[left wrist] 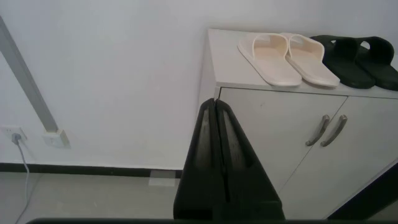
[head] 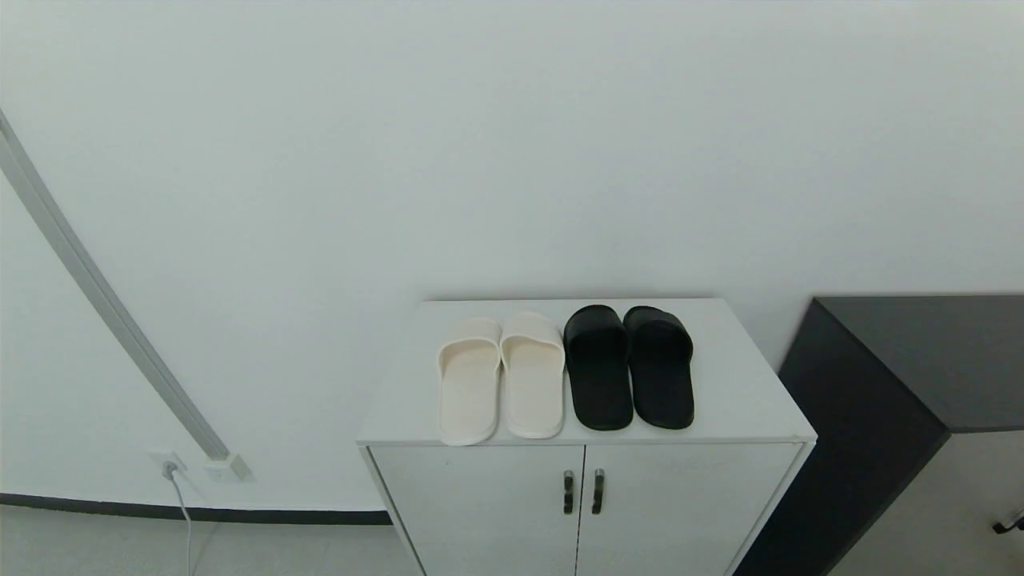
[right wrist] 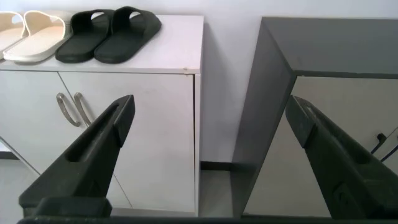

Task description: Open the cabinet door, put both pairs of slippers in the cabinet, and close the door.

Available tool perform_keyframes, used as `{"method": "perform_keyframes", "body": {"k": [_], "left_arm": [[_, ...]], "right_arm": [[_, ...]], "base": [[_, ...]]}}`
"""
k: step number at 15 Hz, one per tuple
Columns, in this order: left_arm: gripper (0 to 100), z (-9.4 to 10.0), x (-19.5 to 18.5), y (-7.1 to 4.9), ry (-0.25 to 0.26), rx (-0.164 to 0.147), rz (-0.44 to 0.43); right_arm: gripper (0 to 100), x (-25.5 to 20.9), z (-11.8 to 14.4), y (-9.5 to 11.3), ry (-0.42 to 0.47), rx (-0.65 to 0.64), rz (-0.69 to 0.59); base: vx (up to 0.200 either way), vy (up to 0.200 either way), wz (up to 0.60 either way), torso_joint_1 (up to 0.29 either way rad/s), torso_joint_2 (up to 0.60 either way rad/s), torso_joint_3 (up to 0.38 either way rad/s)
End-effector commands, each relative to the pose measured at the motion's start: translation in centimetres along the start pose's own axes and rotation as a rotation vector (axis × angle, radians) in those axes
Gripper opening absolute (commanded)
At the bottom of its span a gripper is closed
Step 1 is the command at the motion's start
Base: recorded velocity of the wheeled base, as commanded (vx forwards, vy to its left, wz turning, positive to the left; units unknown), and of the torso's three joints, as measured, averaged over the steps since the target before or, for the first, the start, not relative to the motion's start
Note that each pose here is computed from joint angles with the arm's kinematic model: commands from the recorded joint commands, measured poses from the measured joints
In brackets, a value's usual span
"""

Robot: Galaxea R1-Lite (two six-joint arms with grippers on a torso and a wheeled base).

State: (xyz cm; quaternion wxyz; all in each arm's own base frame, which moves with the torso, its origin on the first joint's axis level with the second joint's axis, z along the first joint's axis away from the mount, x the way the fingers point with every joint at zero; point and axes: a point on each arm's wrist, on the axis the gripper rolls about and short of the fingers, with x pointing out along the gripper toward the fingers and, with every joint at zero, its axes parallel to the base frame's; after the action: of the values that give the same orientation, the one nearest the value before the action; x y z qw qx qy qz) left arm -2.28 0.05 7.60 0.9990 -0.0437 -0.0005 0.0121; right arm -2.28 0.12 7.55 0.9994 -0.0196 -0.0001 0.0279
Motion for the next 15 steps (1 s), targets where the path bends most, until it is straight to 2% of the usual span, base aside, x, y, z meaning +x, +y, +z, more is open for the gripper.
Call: {"method": "perform_keyframes", "body": {"k": [1, 6, 7, 8, 9, 10, 12, 13, 15], "left_arm": [[0, 0.0, 0.0, 0.0, -0.002, 0.0, 0.0], [0, 0.0, 0.0, 0.0, 0.0, -0.003, 0.0], [0, 0.0, 0.0, 0.0, -0.002, -0.003, 0.0], [0, 0.0, 0.0, 0.0, 0.0, -0.005, 0.0], [0, 0.0, 0.0, 0.0, -0.002, -0.003, 0.0], [0, 0.0, 0.0, 0.0, 0.0, -0.005, 0.0], [0, 0.0, 0.0, 0.0, 0.0, -0.005, 0.0], [0, 0.0, 0.0, 0.0, -0.002, -0.005, 0.0], [0, 0.0, 0.0, 0.0, 0.0, -0.003, -0.001]], "right_arm": [[100, 0.0, 0.0, 0.0, 0.001, -0.001, 0.001], [100, 0.0, 0.0, 0.0, -0.004, -0.035, 0.007], [100, -0.4, 2.0, -0.1, -0.059, -0.025, 0.0], [100, -1.2, 7.8, -0.3, -0.142, 0.099, 0.005], [100, -0.8, 8.6, -0.3, -0.103, 0.135, 0.004], [100, 1.4, 7.7, -0.4, 0.079, 0.066, 0.023], [100, 3.5, 5.4, -0.2, 0.244, 0.033, 0.112], [100, 4.7, 5.4, -0.2, 0.292, 0.035, 0.123], [100, 7.1, 6.6, -0.1, 0.314, 0.035, 0.161]], "base": [[0.0, 0.0, 0.0, 0.0, 0.0, 0.0], [0.0, 0.0, 0.0, 0.0, 0.0, 0.0], [0.0, 0.0, 0.0, 0.0, 0.0, 0.0], [0.0, 0.0, 0.0, 0.0, 0.0, 0.0], [0.0, 0.0, 0.0, 0.0, 0.0, 0.0], [0.0, 0.0, 0.0, 0.0, 0.0, 0.0], [0.0, 0.0, 0.0, 0.0, 0.0, 0.0], [0.0, 0.0, 0.0, 0.0, 0.0, 0.0], [0.0, 0.0, 0.0, 0.0, 0.0, 0.0]]}}
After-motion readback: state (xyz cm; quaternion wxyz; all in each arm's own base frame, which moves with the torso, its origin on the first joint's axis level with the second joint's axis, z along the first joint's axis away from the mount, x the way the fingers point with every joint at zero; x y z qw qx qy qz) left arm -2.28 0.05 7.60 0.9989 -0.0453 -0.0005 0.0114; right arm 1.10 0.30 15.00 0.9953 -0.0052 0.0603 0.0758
